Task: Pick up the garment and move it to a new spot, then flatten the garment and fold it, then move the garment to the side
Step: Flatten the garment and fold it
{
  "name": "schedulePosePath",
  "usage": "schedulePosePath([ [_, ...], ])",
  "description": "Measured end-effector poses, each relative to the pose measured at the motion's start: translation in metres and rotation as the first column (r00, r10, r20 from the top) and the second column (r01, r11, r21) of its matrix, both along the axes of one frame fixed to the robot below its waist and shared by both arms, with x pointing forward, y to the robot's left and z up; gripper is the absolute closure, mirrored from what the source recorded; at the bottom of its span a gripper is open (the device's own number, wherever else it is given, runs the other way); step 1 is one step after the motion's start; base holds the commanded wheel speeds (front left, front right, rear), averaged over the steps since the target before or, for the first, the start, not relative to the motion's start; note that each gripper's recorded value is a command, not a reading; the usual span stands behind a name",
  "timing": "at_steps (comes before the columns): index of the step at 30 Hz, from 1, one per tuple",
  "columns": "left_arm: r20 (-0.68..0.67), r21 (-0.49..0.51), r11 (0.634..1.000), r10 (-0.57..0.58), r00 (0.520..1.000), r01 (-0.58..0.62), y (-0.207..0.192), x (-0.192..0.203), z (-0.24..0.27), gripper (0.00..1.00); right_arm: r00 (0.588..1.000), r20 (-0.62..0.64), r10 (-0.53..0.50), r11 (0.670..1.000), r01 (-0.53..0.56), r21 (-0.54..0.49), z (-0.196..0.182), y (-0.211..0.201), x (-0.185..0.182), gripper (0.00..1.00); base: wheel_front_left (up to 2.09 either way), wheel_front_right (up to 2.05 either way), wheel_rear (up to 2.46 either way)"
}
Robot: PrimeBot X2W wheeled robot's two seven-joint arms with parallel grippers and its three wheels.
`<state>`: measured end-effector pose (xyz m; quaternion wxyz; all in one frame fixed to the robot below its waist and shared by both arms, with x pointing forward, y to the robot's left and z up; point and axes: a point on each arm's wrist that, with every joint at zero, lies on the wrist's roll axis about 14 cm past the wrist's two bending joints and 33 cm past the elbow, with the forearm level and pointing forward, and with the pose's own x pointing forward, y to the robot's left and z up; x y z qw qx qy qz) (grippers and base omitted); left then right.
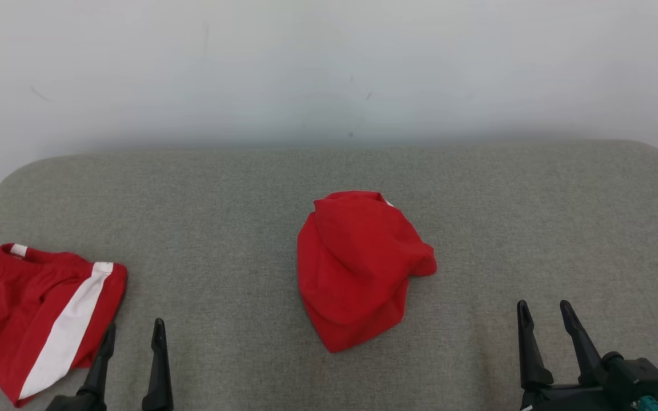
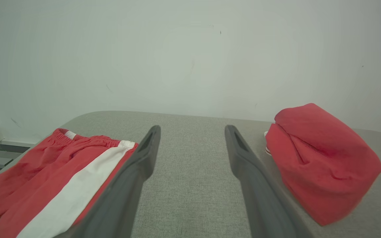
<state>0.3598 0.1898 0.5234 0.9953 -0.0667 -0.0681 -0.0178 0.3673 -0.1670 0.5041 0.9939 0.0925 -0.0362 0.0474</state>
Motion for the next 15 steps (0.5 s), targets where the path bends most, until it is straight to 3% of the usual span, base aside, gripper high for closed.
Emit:
schedulePosePath([
  [8,-0.004,-0.007,1.0,0.012,1.0,-0.012,0.003,-0.003,-0.002,0.0,1.0,-0.018,0.01,1.0,-0.01,0.0,-0.005,0.003,0.003,0.0,0.0,0.0,0.0],
  [15,-0.026,-0.02,1.0,0.02,0.999,-0.021,0.004,-0.005,-0.009,0.0,0.998,-0.003,0.061,0.997,-0.061,-0.047,0.006,0.012,0.034,0.0,0.0,0.0,0.0],
])
